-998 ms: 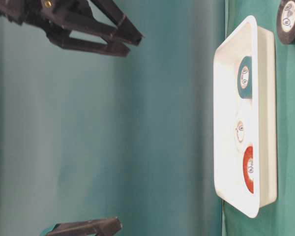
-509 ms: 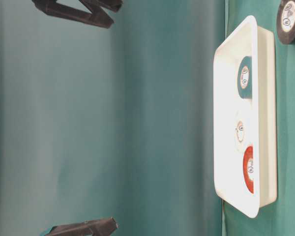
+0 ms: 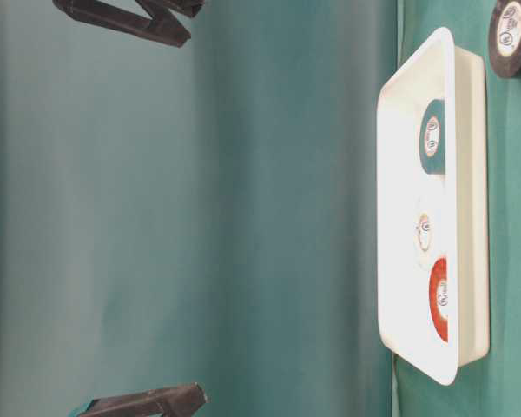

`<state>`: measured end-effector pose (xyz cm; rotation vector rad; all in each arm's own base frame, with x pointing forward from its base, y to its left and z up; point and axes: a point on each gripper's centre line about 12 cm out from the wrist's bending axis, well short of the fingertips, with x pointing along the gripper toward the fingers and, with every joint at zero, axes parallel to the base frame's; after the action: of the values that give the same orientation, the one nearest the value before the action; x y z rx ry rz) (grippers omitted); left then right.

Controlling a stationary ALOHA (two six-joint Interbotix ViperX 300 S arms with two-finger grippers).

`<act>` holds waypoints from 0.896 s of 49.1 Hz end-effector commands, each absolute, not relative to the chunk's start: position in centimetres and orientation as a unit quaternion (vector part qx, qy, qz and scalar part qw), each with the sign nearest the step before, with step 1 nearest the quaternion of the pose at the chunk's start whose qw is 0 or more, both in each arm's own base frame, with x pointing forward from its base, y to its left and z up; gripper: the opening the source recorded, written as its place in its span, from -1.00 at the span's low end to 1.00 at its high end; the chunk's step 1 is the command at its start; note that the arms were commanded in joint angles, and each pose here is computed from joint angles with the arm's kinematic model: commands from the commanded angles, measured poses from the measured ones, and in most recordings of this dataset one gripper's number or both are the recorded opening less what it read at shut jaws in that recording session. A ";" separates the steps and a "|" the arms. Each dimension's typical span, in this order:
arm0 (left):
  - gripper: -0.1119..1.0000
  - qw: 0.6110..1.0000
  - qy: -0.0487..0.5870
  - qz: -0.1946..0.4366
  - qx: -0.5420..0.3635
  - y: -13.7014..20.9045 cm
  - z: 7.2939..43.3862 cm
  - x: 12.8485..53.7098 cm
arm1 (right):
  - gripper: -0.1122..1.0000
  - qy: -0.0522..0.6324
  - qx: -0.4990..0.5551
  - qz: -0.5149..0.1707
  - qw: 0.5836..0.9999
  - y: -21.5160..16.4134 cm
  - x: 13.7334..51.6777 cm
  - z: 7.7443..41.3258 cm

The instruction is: Pick up the tape from a random location and place it into the white case.

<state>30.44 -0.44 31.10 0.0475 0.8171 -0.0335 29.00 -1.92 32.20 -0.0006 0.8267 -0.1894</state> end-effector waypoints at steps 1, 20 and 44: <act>0.96 0.923 0.383 -0.015 0.021 -0.4 32.0 30.4 | 0.82 0.387 0.001 -0.090 0.918 -1.8 28.9 33.0; 0.96 0.924 0.382 -0.013 0.021 -0.3 32.0 30.4 | 0.82 0.390 0.001 -0.090 0.916 -1.8 28.9 32.8; 0.96 0.929 0.369 -0.001 0.016 0.5 32.1 29.0 | 0.82 0.381 0.001 -0.089 0.920 -1.8 28.0 33.0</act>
<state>29.47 0.25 30.96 0.0383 0.8038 -0.0114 28.22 -1.86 32.13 0.0007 0.8193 -0.1866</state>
